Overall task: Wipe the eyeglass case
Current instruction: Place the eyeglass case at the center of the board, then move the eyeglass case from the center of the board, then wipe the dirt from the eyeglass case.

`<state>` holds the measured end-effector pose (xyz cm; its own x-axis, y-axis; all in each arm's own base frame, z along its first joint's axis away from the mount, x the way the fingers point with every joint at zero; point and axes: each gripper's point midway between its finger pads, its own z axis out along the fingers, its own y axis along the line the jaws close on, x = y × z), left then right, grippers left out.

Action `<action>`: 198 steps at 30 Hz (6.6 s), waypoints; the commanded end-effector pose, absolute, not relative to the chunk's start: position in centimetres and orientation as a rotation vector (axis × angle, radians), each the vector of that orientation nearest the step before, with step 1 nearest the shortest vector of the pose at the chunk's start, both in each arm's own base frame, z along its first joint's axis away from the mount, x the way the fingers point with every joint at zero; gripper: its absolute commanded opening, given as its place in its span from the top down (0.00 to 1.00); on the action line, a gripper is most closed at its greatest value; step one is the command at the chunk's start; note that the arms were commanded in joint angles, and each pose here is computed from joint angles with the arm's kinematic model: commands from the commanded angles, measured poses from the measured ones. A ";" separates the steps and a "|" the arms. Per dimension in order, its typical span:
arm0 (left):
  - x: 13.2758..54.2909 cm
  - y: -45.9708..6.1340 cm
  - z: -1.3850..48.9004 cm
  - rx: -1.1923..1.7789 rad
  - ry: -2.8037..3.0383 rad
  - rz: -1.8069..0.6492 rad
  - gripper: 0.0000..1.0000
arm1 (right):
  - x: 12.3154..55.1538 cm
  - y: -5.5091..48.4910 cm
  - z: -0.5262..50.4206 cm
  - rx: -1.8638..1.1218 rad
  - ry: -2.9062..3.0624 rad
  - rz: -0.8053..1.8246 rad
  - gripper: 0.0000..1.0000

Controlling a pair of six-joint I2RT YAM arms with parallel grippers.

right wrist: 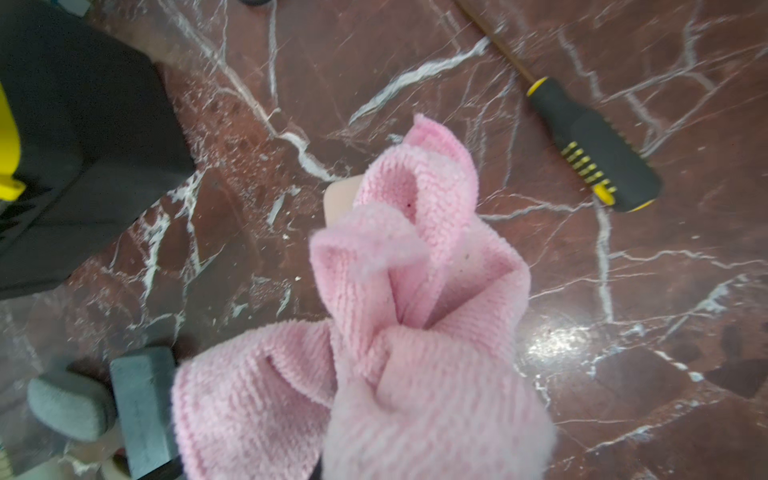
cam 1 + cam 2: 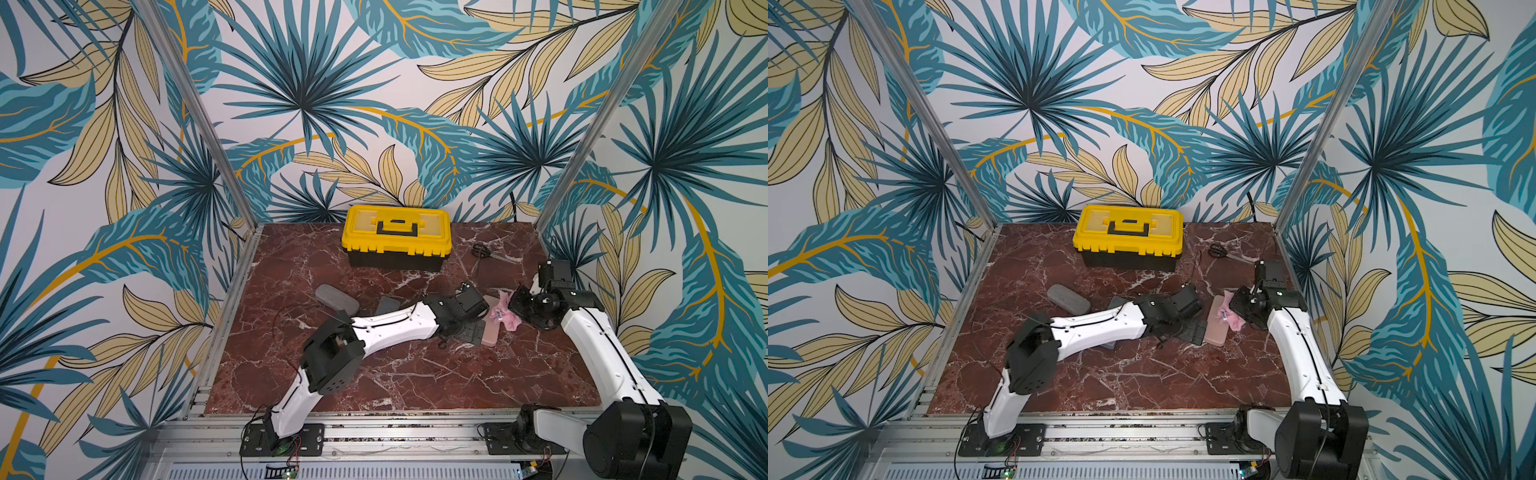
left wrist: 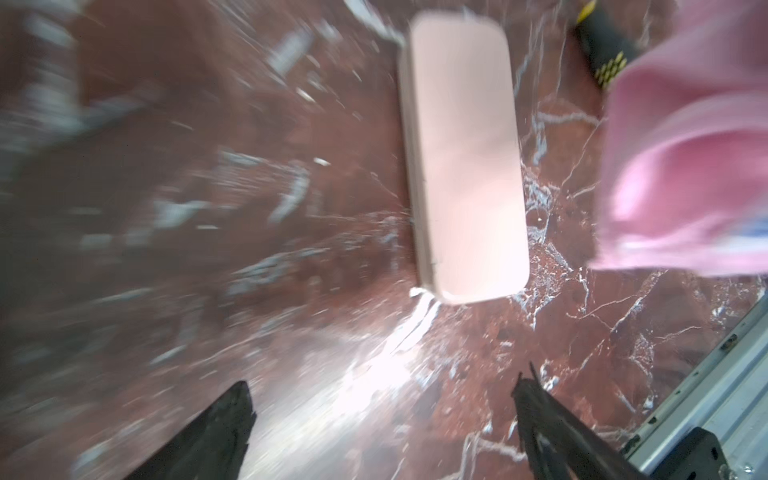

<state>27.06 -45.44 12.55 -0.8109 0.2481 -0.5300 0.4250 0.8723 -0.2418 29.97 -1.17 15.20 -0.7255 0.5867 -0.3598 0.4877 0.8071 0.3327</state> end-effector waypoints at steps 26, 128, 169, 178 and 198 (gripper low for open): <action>30.3 -26.4 9.0 0.394 2.517 -0.356 0.00 | 31.0 1.8 4.7 0.534 2.960 0.050 1.00; 21.8 -31.4 3.0 1.025 2.131 -0.500 0.25 | 23.7 21.7 4.0 0.163 3.103 0.438 1.00; 21.9 -30.1 3.0 0.968 2.044 -0.454 0.63 | 27.5 17.9 3.4 0.071 3.184 0.108 1.00; 21.8 -30.2 3.1 0.971 2.035 -0.468 0.64 | 28.5 23.0 8.5 -0.130 3.110 0.248 1.00; 22.0 -29.4 2.6 0.976 2.065 -0.381 0.68 | 30.9 26.9 5.5 -0.364 3.177 0.233 1.00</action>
